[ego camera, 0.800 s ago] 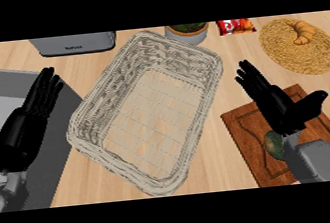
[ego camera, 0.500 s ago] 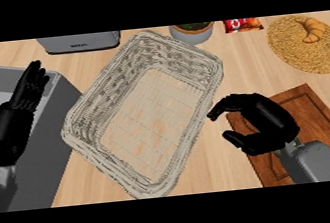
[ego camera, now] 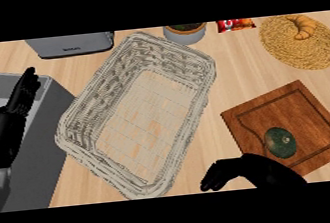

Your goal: Pick the squash from the cutting board and place it in the basket

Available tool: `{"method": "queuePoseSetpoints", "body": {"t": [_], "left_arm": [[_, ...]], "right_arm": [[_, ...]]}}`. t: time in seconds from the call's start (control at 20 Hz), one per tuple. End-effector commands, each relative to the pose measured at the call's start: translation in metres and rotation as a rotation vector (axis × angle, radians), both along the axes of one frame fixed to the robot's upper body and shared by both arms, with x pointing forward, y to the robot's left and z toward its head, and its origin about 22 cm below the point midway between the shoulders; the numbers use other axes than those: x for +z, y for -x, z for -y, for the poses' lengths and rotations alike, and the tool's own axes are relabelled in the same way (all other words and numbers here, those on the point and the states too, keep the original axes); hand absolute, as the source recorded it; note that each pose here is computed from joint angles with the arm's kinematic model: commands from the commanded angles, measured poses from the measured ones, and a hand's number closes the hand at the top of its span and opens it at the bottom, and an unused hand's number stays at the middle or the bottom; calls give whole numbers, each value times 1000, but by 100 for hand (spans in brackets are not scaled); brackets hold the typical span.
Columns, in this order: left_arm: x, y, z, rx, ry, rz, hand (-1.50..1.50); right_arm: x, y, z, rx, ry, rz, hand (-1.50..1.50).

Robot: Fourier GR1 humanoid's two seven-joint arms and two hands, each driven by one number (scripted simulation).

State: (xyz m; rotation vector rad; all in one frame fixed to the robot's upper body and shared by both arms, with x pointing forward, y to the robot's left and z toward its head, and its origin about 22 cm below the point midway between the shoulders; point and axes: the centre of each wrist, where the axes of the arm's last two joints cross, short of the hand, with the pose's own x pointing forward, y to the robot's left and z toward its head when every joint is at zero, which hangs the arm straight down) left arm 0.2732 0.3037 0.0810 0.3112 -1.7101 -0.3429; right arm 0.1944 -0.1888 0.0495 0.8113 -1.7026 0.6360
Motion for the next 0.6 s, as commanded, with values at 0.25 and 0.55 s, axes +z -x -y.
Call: {"method": "queuePoseSetpoints", "body": {"t": [0.25, 0.55], "left_arm": [[-6, -4, -1, 27, -18, 4, 0], [-7, 0, 16, -30, -18, 3, 0]], "right_arm": [[121, -15, 58, -293, 605, 551, -150], [179, -20, 67, -66, 1126, 700, -150]]}}
